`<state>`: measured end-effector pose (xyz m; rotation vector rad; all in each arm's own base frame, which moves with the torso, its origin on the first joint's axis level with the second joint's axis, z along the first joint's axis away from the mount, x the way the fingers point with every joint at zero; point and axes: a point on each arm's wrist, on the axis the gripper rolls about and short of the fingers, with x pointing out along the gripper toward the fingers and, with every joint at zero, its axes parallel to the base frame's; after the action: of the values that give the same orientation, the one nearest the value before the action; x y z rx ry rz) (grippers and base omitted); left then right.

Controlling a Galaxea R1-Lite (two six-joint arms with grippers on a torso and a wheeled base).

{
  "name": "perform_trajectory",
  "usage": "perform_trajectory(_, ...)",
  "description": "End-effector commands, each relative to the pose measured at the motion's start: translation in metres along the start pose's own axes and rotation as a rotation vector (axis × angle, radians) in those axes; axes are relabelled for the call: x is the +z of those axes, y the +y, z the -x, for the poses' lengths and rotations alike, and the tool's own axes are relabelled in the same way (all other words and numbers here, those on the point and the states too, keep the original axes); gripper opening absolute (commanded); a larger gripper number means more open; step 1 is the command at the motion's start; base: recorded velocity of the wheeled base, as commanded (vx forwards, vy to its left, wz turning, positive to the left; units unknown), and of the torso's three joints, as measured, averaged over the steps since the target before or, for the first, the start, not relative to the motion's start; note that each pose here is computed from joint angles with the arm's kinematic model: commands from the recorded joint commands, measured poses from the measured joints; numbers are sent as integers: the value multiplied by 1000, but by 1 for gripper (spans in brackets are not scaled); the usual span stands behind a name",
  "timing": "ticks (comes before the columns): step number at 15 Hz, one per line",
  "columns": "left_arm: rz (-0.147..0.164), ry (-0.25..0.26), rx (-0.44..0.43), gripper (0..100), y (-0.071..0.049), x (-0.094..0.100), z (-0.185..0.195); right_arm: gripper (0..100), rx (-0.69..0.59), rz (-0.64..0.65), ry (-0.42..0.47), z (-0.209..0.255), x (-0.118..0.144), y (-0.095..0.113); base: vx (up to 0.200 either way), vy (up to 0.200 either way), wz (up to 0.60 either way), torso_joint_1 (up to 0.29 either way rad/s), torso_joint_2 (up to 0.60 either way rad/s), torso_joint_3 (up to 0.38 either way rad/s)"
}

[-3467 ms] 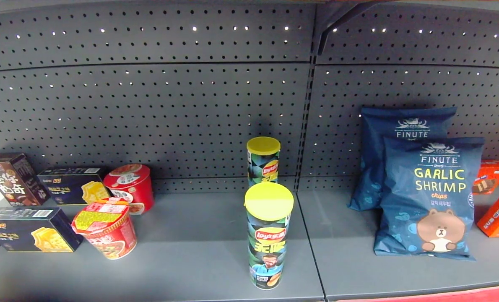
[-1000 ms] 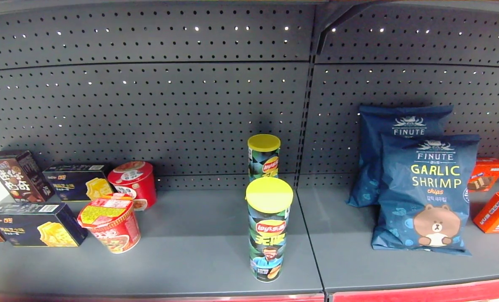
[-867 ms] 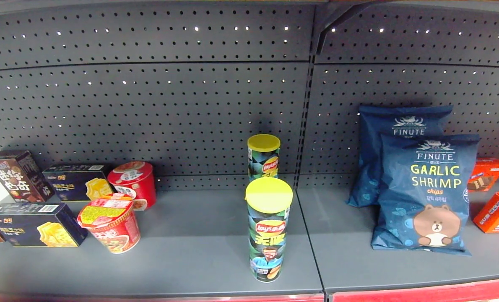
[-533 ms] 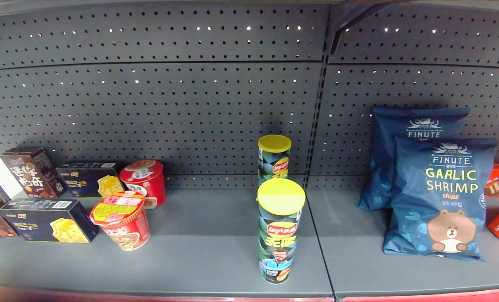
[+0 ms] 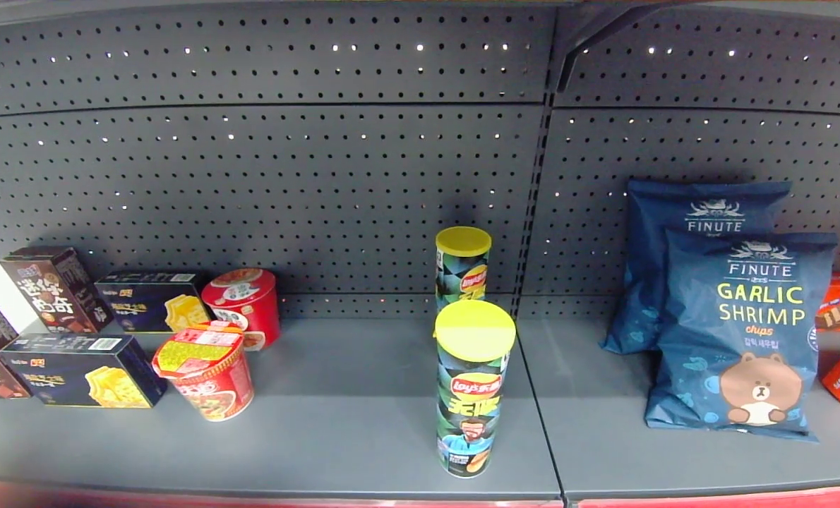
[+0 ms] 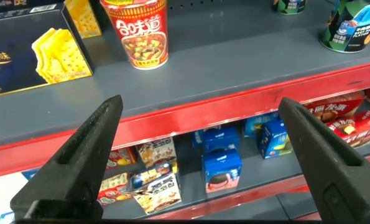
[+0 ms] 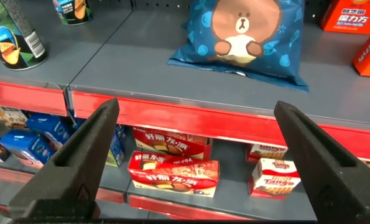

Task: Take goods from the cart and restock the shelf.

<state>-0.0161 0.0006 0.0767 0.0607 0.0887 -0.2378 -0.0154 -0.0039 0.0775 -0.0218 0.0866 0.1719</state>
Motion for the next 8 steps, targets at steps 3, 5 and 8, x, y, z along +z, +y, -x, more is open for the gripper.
perform_trajectory(3, 4, 3, 0, 100, 0, 0, 0, 100, -1, 1, 2, 0, 0, 0, 0, 0, 0, 0, 0, 0)
perform_trajectory(5, 9, 3, 2, 100, 0, 0, 0, 100, -1, 1, 2, 0, 0, 0, 0, 0, 0, 0, 0, 0)
perform_trajectory(8, 6, 3, 0, 100, 0, 0, 0, 100, 0, -1, 4, 0, 0, 0, 0, 0, 0, 0, 0, 0)
